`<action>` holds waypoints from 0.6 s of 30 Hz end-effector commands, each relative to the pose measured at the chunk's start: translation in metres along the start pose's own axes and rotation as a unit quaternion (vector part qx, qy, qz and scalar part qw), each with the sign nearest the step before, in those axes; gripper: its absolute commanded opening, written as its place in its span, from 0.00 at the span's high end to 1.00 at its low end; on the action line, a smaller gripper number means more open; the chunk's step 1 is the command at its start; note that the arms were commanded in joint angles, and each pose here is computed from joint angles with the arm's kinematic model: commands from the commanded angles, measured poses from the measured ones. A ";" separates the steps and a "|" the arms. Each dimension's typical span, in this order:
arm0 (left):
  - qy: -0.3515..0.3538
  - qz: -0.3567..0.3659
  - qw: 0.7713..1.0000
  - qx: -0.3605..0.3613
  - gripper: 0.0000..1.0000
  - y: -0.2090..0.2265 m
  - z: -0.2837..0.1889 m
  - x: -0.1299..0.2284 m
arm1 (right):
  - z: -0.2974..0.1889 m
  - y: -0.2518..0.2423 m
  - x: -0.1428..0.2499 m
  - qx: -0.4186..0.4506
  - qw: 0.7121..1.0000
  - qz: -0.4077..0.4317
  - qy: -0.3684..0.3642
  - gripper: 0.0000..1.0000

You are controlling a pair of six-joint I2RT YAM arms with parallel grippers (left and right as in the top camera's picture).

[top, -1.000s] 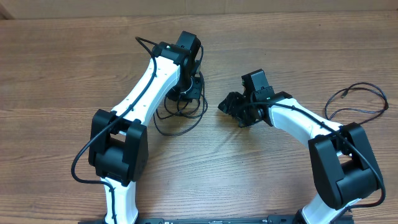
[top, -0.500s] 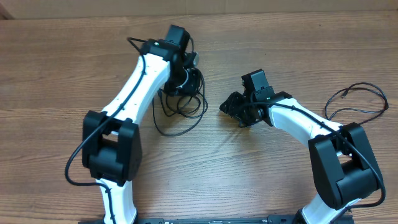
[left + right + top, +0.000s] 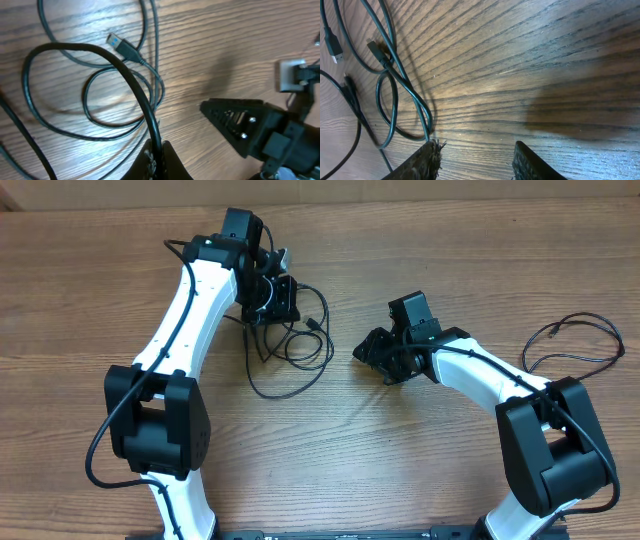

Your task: Untangle cables

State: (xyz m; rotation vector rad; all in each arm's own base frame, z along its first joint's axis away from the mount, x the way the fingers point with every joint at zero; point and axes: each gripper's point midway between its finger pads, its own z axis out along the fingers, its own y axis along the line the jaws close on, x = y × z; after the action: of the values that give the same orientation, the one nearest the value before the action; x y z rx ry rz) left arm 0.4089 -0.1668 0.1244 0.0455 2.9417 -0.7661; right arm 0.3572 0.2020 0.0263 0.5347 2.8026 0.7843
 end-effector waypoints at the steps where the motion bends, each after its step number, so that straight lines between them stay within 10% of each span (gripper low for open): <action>1: -0.027 0.013 0.999 -0.028 0.96 0.002 -0.015 -0.008 | 0.003 -0.004 0.000 0.005 1.000 -0.001 0.000 0.54; 18: -0.023 -0.030 0.990 -0.135 0.96 0.051 0.008 0.005 | 0.003 -0.003 0.000 0.005 1.000 -0.001 0.000 0.54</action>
State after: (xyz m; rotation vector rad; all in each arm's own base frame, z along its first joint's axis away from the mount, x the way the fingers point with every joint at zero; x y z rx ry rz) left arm 0.4132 -0.1318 0.0955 -0.0487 2.9827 -0.4359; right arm 0.3573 0.2020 0.0263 0.5354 2.8024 0.7839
